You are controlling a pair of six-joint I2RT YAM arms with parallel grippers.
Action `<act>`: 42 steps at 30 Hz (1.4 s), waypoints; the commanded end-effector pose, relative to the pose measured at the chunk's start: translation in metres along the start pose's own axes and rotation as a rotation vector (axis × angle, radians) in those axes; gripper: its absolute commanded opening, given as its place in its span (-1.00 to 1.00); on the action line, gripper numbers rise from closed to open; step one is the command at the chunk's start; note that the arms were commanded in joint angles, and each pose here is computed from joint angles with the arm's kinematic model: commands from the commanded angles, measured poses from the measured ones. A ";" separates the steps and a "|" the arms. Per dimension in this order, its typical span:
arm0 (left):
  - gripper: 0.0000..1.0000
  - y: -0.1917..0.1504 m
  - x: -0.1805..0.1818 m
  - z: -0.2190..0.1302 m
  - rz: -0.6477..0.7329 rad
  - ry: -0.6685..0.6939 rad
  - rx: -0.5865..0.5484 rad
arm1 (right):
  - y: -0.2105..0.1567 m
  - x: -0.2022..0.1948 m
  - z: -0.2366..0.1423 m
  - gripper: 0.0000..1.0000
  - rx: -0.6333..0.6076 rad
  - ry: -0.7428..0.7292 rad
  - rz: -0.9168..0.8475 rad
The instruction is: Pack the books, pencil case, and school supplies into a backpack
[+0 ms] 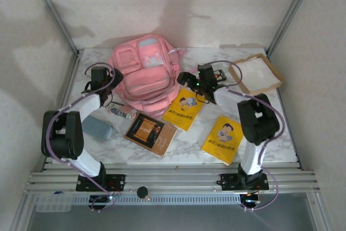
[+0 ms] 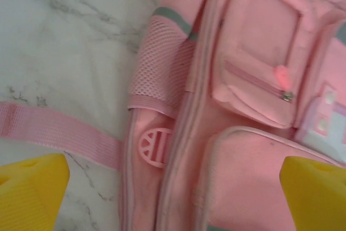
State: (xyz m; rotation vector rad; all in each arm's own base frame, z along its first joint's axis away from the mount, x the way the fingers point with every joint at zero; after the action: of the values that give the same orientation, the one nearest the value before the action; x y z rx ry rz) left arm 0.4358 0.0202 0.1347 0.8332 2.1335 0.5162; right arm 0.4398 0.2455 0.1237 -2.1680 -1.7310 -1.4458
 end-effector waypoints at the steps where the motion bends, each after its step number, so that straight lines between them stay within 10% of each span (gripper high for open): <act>1: 0.99 0.004 0.005 0.019 -0.032 -0.008 0.033 | 0.002 0.004 0.019 0.83 0.007 -0.013 -0.010; 16: 0.96 -0.038 -0.005 0.083 -0.095 -0.168 0.200 | -0.011 0.019 0.081 0.19 0.086 0.085 -0.063; 26: 0.79 -0.047 -0.038 0.077 -0.120 -0.327 0.259 | 0.016 0.067 0.052 -1.00 0.018 0.201 -0.135; 42: 0.75 -0.012 -0.121 -0.001 -0.117 -0.543 0.349 | 0.005 0.122 -0.085 -1.00 -0.026 0.257 -0.102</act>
State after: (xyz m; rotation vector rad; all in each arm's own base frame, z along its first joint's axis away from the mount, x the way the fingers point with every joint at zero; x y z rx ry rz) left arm 0.4913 -0.0499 0.1303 0.8675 1.9201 -0.0791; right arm 0.4165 0.2811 0.2375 -1.9005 -1.7791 -1.6747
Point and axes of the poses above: each hand's point on the last joint's axis, 136 mm out from that joint toward the fingers, its own z axis out along the fingers, its own x axis along the line the jaws close on, y = z × x, the point moved 3 cm from there along -z, back along the fingers
